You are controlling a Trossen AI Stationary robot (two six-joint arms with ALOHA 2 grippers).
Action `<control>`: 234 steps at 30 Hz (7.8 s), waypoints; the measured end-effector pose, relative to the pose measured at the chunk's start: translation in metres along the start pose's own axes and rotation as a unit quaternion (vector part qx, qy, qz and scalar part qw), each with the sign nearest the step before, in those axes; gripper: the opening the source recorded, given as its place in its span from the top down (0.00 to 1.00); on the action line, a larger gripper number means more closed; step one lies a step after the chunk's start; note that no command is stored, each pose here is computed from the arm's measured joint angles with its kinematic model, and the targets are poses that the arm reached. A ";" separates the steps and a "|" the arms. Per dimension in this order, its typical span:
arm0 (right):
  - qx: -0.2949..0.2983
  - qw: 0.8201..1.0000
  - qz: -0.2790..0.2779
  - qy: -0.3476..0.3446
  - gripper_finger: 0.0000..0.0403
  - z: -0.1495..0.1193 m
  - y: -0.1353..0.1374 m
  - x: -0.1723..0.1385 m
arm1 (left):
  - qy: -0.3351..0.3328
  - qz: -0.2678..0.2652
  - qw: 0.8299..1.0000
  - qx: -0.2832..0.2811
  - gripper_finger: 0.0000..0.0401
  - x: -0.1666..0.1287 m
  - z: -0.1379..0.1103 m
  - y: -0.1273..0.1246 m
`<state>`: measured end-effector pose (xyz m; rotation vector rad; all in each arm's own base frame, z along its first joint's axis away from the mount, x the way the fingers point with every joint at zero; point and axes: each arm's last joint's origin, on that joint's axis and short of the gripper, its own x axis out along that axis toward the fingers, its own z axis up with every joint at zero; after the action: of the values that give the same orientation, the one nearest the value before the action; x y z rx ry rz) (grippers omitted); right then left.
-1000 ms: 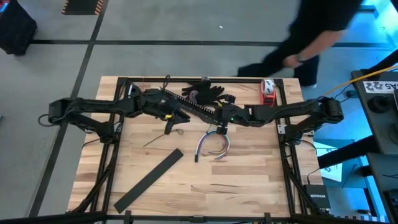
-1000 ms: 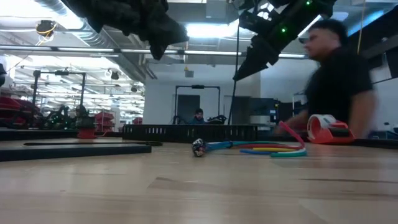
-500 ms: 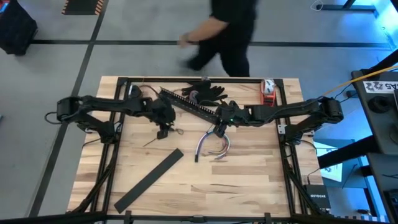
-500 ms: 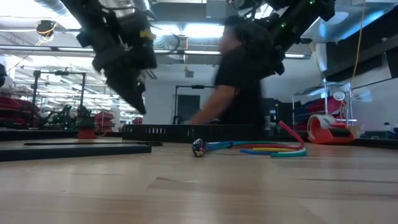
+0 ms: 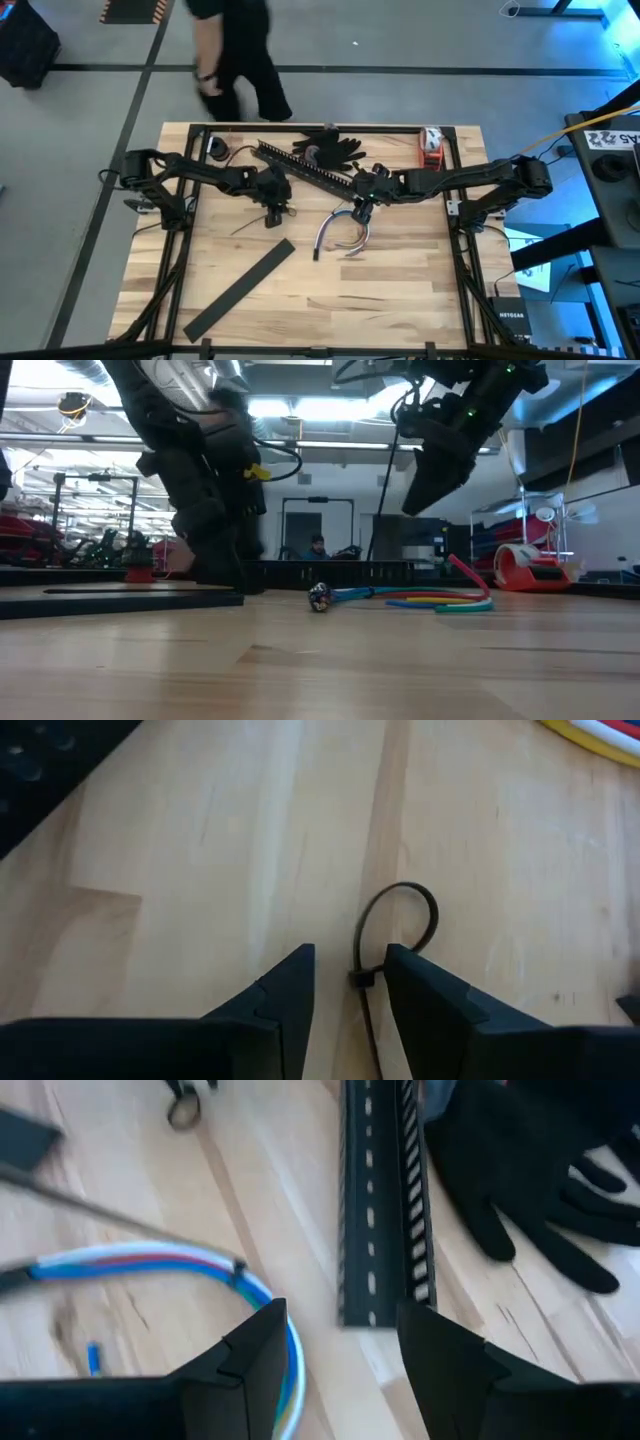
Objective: Ziptie cables
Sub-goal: Wrap the cable wires together using the black zip tie
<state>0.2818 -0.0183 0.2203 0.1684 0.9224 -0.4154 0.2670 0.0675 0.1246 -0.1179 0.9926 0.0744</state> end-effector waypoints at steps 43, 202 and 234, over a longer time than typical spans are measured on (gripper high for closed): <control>-0.075 0.997 0.014 -0.013 0.55 -0.006 0.000 0.007 | 0.044 0.032 0.998 0.039 0.99 0.004 -0.011 -0.022; -0.143 0.934 0.302 -0.128 0.97 0.088 0.014 0.021 | -0.223 0.154 0.960 -0.068 1.00 -0.066 0.058 -0.106; -0.278 0.918 0.248 -0.139 0.64 0.067 0.025 0.022 | -0.194 0.092 0.958 -0.192 1.00 -0.013 0.054 -0.098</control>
<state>0.3533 -0.0225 0.2414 -0.1776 0.6525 0.2963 0.3158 -0.0222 0.1708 -0.3527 0.5830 0.4474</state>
